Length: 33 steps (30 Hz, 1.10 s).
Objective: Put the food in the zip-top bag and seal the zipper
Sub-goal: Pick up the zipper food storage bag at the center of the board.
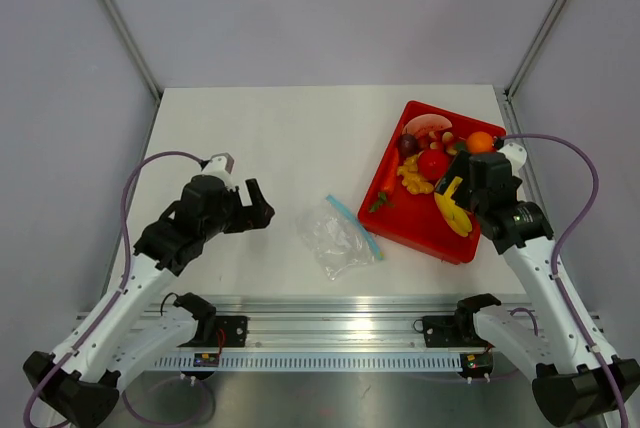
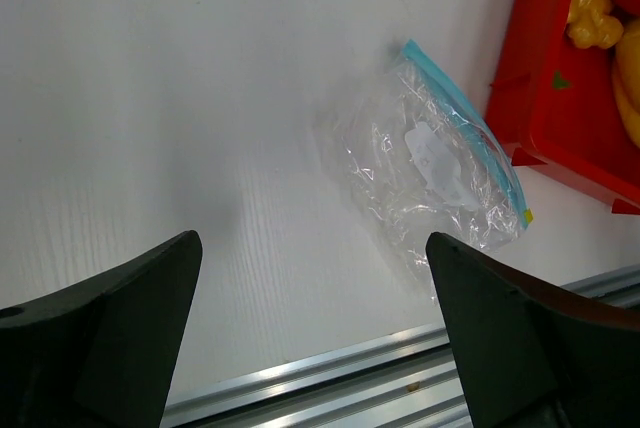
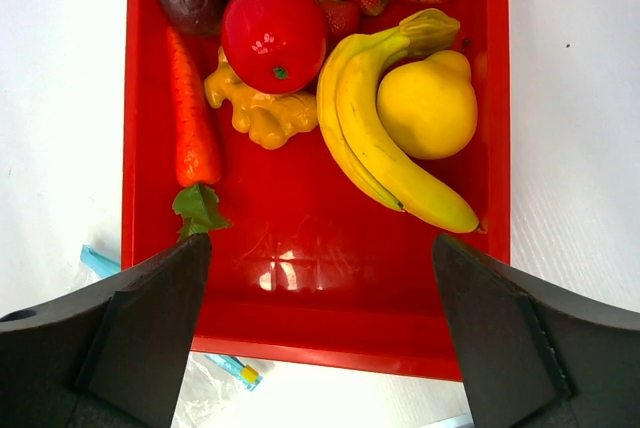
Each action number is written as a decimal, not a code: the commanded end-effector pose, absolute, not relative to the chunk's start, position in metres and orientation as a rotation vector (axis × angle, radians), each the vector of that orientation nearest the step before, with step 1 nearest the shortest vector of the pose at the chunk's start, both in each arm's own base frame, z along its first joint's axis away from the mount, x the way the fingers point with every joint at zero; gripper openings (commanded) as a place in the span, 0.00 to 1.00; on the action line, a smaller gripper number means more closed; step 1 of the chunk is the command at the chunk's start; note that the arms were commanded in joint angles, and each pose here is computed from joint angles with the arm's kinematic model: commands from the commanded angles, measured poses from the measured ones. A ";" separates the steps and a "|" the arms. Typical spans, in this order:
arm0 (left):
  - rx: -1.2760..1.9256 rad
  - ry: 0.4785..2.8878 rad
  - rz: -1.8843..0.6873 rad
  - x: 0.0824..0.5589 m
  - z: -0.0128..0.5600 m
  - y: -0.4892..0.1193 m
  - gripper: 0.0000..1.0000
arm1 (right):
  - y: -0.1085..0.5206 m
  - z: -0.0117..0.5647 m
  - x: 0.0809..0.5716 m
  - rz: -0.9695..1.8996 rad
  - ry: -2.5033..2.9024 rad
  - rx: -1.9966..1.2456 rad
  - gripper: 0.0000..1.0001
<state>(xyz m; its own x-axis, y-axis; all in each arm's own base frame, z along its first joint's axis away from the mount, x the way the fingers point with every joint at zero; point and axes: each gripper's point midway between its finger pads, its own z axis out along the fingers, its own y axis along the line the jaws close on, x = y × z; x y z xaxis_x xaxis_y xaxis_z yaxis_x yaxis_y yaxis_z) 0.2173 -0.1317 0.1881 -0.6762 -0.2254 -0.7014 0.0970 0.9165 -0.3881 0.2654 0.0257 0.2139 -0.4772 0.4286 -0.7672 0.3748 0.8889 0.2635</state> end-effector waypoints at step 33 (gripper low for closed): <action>-0.325 2.546 -0.425 0.257 0.078 -0.234 0.73 | 0.049 0.216 0.261 0.208 2.147 0.424 0.99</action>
<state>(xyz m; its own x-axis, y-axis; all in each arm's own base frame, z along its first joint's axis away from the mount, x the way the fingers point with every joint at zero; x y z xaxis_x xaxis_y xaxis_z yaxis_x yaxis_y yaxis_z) 0.2448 -0.2238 0.0799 -0.8516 -0.2651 -0.4523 -0.1107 0.9342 -0.3391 0.2595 0.0463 0.2141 -0.5322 0.3828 -0.7551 0.2424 0.9235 0.2973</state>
